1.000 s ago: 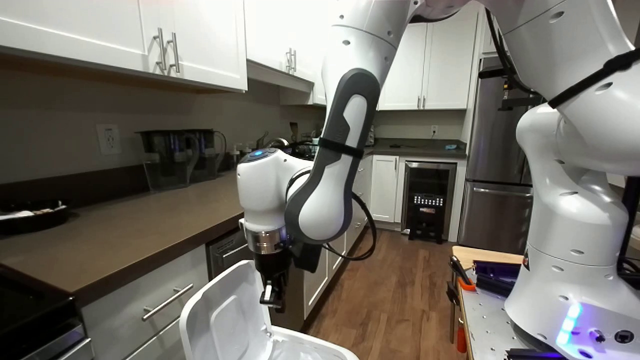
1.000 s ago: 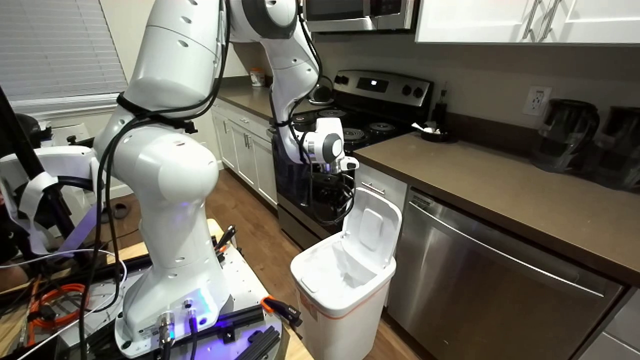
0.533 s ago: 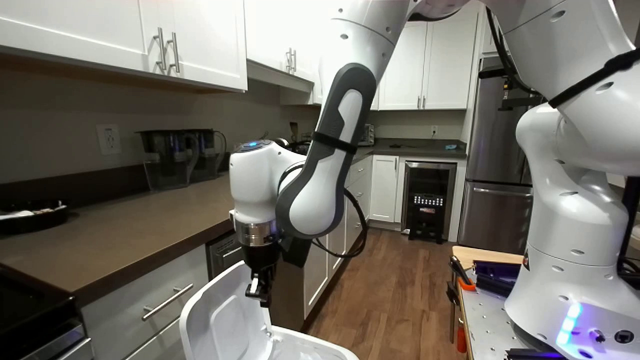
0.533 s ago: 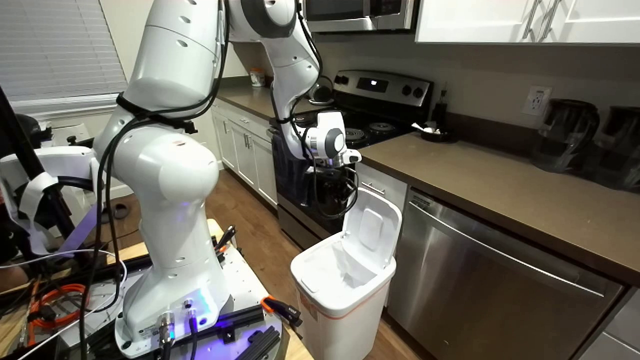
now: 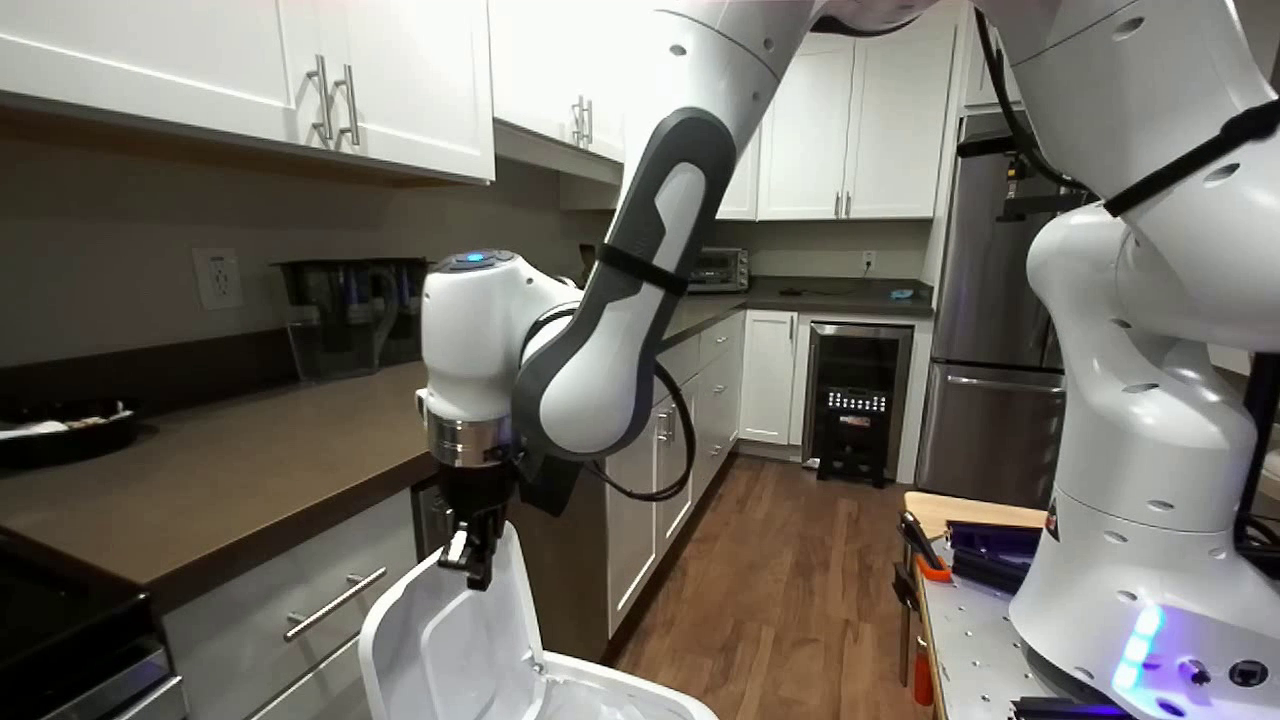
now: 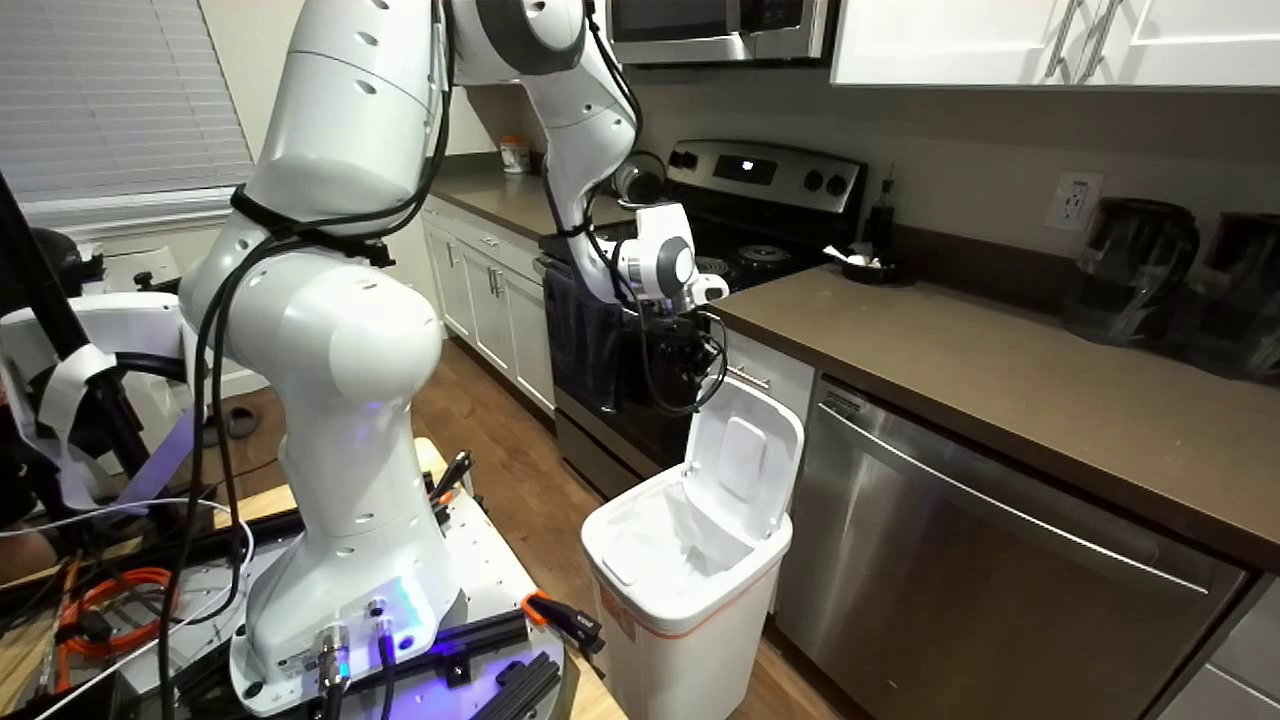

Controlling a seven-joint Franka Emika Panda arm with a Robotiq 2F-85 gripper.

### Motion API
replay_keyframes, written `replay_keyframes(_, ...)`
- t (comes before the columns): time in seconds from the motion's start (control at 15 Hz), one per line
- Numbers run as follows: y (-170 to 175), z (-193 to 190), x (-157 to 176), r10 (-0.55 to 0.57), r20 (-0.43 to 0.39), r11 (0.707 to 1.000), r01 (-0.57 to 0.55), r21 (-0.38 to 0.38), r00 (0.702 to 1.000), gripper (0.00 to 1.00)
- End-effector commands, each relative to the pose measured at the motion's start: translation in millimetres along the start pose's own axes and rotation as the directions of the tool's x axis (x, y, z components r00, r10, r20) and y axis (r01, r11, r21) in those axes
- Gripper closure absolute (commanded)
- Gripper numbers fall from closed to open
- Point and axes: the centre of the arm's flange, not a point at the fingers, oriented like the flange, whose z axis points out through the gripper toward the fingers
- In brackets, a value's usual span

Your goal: Open the white lid then close the lid

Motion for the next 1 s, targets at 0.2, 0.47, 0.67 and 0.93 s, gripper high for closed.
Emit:
replay_keyframes(0.2, 9, 12, 42, -0.016, -0.019, 1.000, 0.016, -0.026, 1.000, 0.94)
replay_keyframes(0.47, 15, 22, 66, -0.020, -0.021, 0.999, 0.019, -0.029, 1.000, 0.94)
replay_keyframes(0.67, 16, 16, 84, -0.023, -0.009, 0.999, 0.022, -0.032, 1.000, 0.94)
replay_keyframes(0.93, 13, 1, 98, -0.030, 0.048, 0.999, 0.032, -0.030, 0.998, 0.94)
